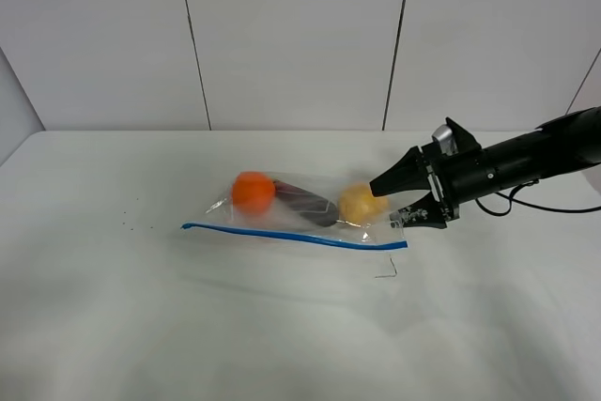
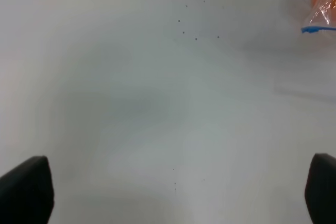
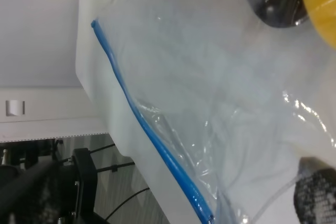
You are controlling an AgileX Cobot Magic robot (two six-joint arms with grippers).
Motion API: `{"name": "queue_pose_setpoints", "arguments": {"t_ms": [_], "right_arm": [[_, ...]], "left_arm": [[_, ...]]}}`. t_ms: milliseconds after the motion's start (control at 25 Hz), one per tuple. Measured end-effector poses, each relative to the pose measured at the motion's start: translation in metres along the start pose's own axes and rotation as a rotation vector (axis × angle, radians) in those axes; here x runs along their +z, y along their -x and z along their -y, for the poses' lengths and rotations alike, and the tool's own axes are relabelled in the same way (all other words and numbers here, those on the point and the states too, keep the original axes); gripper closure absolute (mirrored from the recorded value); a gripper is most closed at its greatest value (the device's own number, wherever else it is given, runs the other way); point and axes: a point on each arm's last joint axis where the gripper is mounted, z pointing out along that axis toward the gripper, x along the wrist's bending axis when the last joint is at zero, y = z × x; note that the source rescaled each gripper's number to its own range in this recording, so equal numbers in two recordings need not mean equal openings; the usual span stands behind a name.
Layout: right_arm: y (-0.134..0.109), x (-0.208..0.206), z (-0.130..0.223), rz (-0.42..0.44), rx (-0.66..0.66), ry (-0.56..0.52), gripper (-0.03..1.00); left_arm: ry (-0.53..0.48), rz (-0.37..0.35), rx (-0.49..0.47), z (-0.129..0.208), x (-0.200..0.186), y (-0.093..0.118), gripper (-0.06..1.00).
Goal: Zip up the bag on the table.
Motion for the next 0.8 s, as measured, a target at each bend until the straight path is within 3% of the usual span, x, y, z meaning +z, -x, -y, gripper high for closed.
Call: {"name": "queue_pose_setpoints", "arguments": {"t_ms": [160, 320, 800], "right_arm": [[-0.010, -0.007, -0.002, 0.036, -0.039, 0.027, -0.03], [-0.016, -0.015, 0.000, 0.124, -0.058, 0.014, -0.03], [-0.017, -0.039, 0.010, 0.458, -0.063, -0.051, -0.03]], "left_arm": [[0.000, 0.000, 0.000, 0.000, 0.000, 0.000, -0.06], [0.000, 0.000, 0.000, 0.000, 0.000, 0.000, -0.06], [0.000, 0.000, 0.000, 0.000, 0.000, 0.000, -0.06]]}}
